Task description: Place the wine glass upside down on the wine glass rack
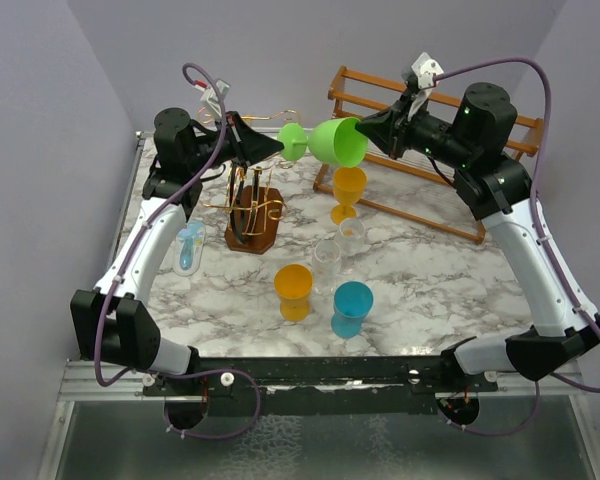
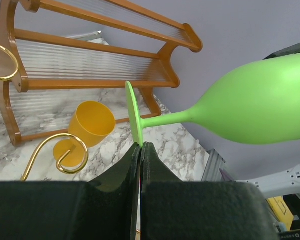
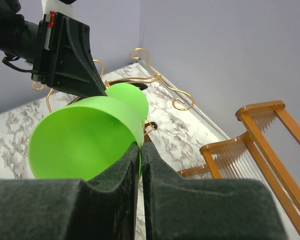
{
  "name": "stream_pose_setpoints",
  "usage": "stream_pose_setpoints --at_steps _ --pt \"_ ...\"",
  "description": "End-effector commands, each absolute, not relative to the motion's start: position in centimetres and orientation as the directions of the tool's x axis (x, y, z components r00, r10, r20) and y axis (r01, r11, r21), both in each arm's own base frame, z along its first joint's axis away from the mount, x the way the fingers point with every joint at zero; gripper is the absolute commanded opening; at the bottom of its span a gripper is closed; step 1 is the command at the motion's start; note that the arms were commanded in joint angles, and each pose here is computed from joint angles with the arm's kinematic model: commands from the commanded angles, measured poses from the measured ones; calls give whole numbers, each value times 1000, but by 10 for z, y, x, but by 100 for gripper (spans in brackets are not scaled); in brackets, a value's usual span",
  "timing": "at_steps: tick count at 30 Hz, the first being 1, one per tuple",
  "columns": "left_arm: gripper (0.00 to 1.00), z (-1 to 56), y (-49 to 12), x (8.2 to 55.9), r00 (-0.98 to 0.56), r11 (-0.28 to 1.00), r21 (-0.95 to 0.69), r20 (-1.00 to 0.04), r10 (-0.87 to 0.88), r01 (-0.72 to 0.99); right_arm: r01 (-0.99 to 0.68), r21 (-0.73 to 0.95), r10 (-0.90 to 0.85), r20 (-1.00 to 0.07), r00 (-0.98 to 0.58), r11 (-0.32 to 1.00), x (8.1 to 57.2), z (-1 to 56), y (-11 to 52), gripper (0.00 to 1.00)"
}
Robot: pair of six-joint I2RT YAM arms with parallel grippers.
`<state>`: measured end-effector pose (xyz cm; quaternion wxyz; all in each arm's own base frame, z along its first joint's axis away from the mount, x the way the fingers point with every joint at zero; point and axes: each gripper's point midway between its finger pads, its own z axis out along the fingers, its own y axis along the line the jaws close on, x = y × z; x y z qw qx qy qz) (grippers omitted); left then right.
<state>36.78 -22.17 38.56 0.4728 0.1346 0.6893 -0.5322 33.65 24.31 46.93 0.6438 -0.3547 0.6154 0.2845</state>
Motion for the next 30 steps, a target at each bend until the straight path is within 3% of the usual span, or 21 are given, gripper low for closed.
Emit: stream_pose_setpoints --at_steps 1,10,14,17,20,24,30 --pt "0 393 -220 361 -472 390 -569 -821 -322 724 -796 -144 -54 -989 139 588 327 482 239 13" --pt "0 412 -169 379 -399 489 -554 -830 -390 674 -764 -196 -99 -980 172 614 324 481 228 64" --pt "0 428 -119 391 -299 642 -485 -874 -383 595 -723 -230 -126 -973 196 652 325 487 218 81" --pt "0 439 -77 400 -140 836 -276 -961 -238 474 -697 -257 -155 -966 207 670 326 487 211 85" --pt "0 457 -36 399 -25 954 -71 -997 -67 293 -682 -273 -186 -962 200 679 328 482 206 85" --pt "0 481 7 390 14 989 125 -992 124 84 -674 -293 -228 -956 187 678 331 470 203 85" --pt "0 515 61 371 -4 922 340 -939 345 -188 -674 -303 -256 -951 172 674 331 456 201 85"
